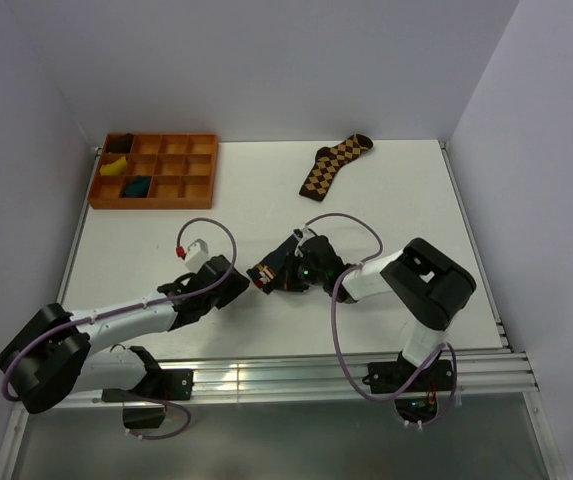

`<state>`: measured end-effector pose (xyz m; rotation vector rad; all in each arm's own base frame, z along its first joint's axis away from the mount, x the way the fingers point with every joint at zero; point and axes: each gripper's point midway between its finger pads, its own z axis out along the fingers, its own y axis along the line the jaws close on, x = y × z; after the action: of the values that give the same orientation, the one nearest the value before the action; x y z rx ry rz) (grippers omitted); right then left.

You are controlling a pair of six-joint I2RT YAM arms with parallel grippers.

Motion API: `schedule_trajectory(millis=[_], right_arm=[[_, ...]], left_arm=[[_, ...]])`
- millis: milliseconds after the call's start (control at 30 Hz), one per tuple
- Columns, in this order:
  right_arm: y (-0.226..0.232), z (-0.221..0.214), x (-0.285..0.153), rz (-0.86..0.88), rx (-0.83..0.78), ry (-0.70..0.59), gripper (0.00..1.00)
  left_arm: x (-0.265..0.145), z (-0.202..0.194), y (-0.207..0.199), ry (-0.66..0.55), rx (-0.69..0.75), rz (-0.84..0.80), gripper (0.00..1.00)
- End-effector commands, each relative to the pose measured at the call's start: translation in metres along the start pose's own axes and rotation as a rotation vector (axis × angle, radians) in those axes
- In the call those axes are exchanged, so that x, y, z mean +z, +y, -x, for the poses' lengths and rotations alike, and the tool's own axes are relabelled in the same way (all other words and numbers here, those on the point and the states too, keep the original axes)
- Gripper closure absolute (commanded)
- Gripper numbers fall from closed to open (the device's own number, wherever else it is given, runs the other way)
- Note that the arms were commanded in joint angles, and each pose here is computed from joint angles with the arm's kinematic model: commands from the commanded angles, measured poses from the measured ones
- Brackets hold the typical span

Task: Roll the socks
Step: Roll the sock at the center of the board.

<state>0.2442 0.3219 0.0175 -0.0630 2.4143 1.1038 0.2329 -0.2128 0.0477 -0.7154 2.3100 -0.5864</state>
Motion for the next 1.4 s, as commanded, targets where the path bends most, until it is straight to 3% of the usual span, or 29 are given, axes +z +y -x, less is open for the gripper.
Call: schedule_trajectory(millis=[0, 400, 933, 1367], right_arm=[[-0.035, -0.026, 0.001, -0.116, 0.005, 0.099, 1.00], [-0.033, -0.025, 0.002, -0.097, 0.023, 0.128, 1.00], [-0.035, -0.025, 0.002, -0.093, 0.029, 0.147, 1.00], [-0.033, -0.024, 0.002, -0.096, 0.028, 0.150, 1.00]], left_arm=[[-0.003, 0.016, -0.027, -0.047, -0.084, -0.152, 0.43], [0.020, 0.022, -0.024, -0.055, -0.083, -0.265, 0.54], [0.036, 0.013, -0.019, -0.013, -0.054, -0.261, 0.56], [0.057, -0.006, 0.004, 0.058, -0.041, -0.128, 0.59]])
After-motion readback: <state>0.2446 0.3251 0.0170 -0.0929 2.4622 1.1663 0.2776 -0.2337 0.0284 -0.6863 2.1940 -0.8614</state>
